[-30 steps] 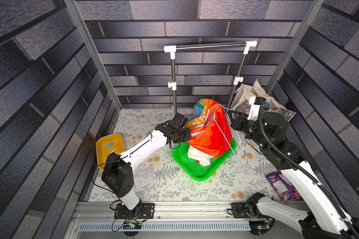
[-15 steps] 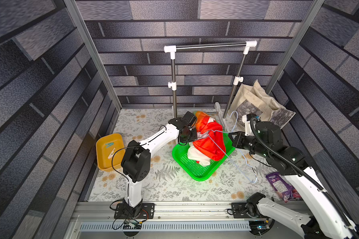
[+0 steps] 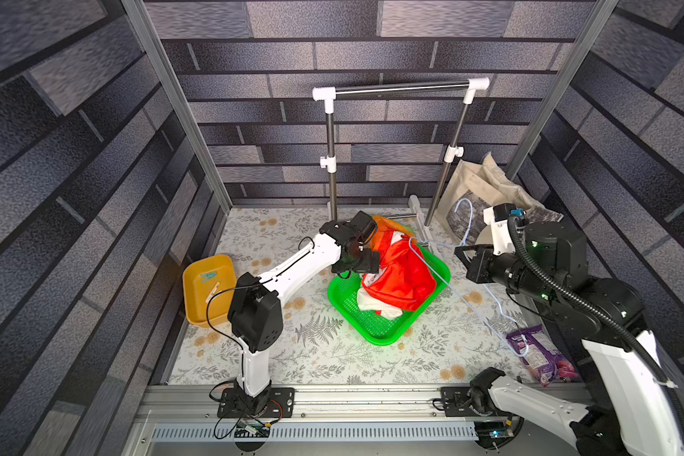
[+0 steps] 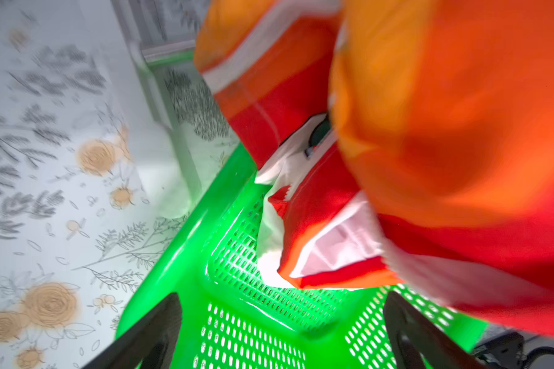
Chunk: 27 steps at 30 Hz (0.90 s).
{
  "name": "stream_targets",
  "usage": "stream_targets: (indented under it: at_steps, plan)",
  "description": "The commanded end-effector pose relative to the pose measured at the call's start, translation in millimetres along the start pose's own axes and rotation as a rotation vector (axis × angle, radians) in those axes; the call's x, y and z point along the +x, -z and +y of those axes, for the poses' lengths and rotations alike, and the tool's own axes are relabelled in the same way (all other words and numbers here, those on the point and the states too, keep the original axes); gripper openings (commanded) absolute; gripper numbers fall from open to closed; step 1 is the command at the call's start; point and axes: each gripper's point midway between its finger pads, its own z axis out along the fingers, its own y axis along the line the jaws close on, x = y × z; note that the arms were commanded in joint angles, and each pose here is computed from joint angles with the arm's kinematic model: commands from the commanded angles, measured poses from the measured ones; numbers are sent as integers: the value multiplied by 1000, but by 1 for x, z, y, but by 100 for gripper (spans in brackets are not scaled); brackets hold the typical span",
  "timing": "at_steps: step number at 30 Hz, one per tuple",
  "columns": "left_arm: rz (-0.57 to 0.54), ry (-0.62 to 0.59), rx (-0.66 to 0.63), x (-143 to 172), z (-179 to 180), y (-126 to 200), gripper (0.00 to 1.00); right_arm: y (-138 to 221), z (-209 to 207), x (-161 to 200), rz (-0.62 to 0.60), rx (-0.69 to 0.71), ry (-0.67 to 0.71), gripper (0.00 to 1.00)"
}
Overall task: Remove the clothespins securing jackets to the hanger
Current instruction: Remove the jacket from the hanger, then adjust the jacket in the basket.
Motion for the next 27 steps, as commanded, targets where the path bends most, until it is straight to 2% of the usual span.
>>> stream_targets:
  at_steps: [1,5,10,15,17,23,24,26,27]
  plan:
    - [-138,-18,35,-38,-5,47,100,7,2,16,118,-5,70,0]
    - [-202,50,89,-89,-17,48,100,0,-1,3,84,29,97,0]
    - [-203,88,73,-131,-23,13,100,-5,-10,-18,-26,90,94,0]
    - [-160,195,45,-139,-8,-47,100,-2,-13,-52,-227,116,44,0]
    - [-159,215,57,-141,-12,-61,100,-1,-11,-61,-275,104,34,0]
    - [-154,229,89,-142,-21,-85,100,-9,-18,-61,-247,154,52,0]
    - [-140,232,112,-141,-23,-91,93,-12,-19,-60,-244,160,53,0]
    - [-114,240,149,-139,-28,-99,66,-14,-20,-61,-256,165,45,0]
    - [-102,236,177,-138,-33,-101,48,-15,-21,-62,-267,167,40,0]
